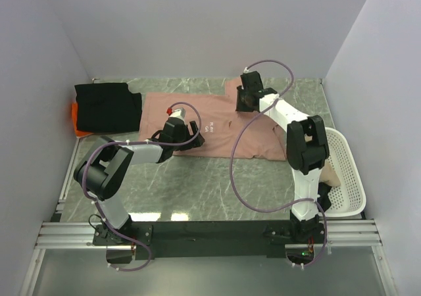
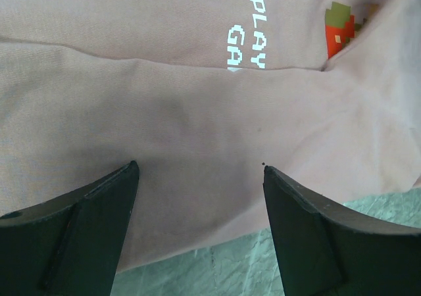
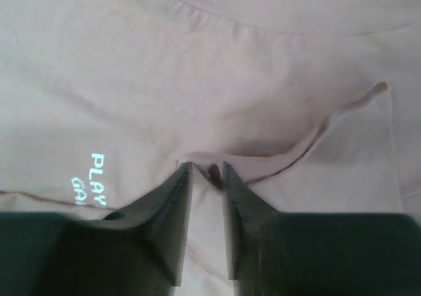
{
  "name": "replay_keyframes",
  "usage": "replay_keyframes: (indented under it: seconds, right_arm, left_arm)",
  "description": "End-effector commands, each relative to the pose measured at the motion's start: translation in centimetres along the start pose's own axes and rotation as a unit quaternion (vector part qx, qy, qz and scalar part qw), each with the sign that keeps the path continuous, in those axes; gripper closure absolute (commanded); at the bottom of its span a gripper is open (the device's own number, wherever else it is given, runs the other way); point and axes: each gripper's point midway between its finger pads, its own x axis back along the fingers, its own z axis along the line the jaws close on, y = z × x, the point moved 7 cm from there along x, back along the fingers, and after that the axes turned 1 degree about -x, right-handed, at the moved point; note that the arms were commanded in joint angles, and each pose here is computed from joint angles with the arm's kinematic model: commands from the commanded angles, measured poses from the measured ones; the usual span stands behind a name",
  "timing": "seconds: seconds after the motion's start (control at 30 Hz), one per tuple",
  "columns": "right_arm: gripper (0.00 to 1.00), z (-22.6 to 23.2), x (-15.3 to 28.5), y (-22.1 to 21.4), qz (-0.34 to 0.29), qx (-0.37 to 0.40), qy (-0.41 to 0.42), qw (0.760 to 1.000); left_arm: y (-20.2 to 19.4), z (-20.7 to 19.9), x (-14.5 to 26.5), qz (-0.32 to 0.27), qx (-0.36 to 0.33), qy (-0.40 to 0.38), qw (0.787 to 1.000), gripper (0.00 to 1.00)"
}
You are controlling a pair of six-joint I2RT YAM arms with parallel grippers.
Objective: Fold and stack the t-shirts
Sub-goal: Fold the tshirt
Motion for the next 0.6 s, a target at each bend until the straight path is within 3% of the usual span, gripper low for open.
replay_keyframes:
  seconds: [0.0,0.1,0.2,0.43,0.57]
  right_arm:
    - [0.56,0.5,0.8,1.3,-0.018,0.019,0.033,0.999]
    - [0.47,0.3,2.6,1.8,-0.043,0.02,0.031,0.998]
    - [0.44,-0.4,4.0,1.4,-0.054,0.014,0.015,0.998]
    - [0.43,-4.6,6.8,-4.2,-0.014,-0.033,-0.104,0.994]
    - [0.43,-6.4,8.2,-8.0,0.014,-0.051,-0.132,0.99]
  left_arm:
    - [-2.4,1.4,-0.2,0.039,-0.001,0.024,0.999,0.17]
    - [-2.5,1.5,-0.2,0.043,0.0,0.024,0.999,0.17]
    - [-2.5,1.5,0.0,0.043,0.0,0.026,0.999,0.17]
    - [-1.5,1.3,1.0,0.025,-0.007,0.038,0.999,0.16]
    - [-0.2,1.1,2.2,-0.004,-0.013,0.044,0.999,0.15]
